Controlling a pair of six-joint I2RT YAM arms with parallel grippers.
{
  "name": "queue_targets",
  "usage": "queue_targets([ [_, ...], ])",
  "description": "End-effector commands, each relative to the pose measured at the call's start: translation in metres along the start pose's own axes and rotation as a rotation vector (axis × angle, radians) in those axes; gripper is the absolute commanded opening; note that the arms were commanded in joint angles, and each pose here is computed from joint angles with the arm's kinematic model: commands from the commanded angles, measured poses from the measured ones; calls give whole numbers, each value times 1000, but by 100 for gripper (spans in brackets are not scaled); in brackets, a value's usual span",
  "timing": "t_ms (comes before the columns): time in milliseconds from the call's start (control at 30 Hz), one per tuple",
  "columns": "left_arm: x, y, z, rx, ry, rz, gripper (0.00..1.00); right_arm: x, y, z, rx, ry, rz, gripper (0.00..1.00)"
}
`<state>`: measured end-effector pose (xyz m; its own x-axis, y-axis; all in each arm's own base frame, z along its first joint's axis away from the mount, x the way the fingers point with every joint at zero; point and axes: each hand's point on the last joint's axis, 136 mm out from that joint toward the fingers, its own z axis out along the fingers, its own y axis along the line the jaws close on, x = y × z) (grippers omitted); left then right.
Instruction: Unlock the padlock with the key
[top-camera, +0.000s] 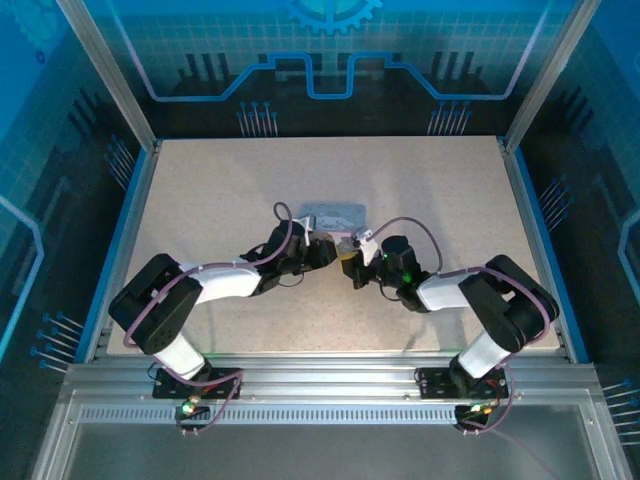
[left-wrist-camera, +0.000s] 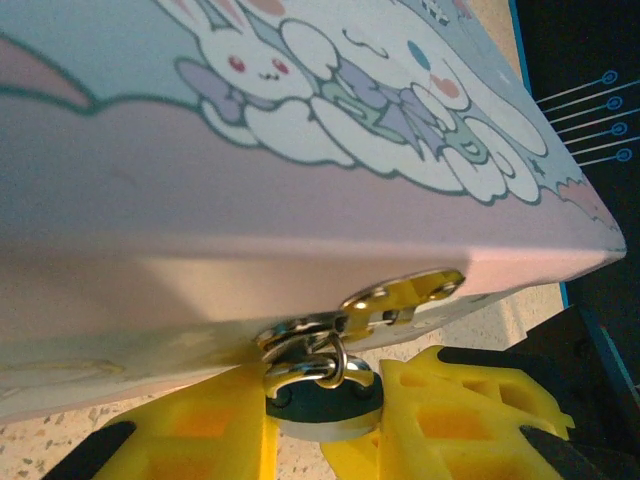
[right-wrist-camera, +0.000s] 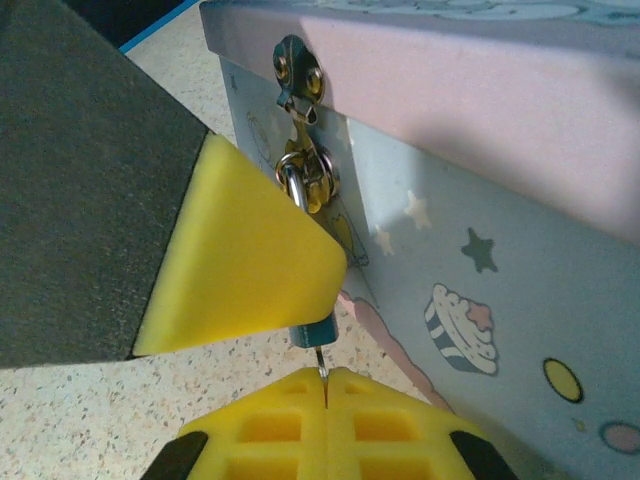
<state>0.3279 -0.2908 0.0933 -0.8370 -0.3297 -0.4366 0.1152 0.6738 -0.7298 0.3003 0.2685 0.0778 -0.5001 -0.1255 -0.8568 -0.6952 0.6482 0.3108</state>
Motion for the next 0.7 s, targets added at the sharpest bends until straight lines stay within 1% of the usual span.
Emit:
queue_targets([
  [0, 0, -22, 7, 82, 14, 25, 27, -46, 7, 5, -50, -134, -34, 0],
  [100, 3, -19, 13, 85, 24, 11, 27, -44, 6, 8, -49, -136, -21, 0],
  [433, 11, 1, 29, 38, 41, 3, 28, -4, -13, 13, 42, -61, 89, 0],
  [567, 16, 9, 33, 25, 47, -3, 33, 7, -15, 13, 68, -36, 137, 0],
  [667, 17, 13, 33, 11, 45, 2, 42, 14, -16, 13, 81, -19, 168, 0],
])
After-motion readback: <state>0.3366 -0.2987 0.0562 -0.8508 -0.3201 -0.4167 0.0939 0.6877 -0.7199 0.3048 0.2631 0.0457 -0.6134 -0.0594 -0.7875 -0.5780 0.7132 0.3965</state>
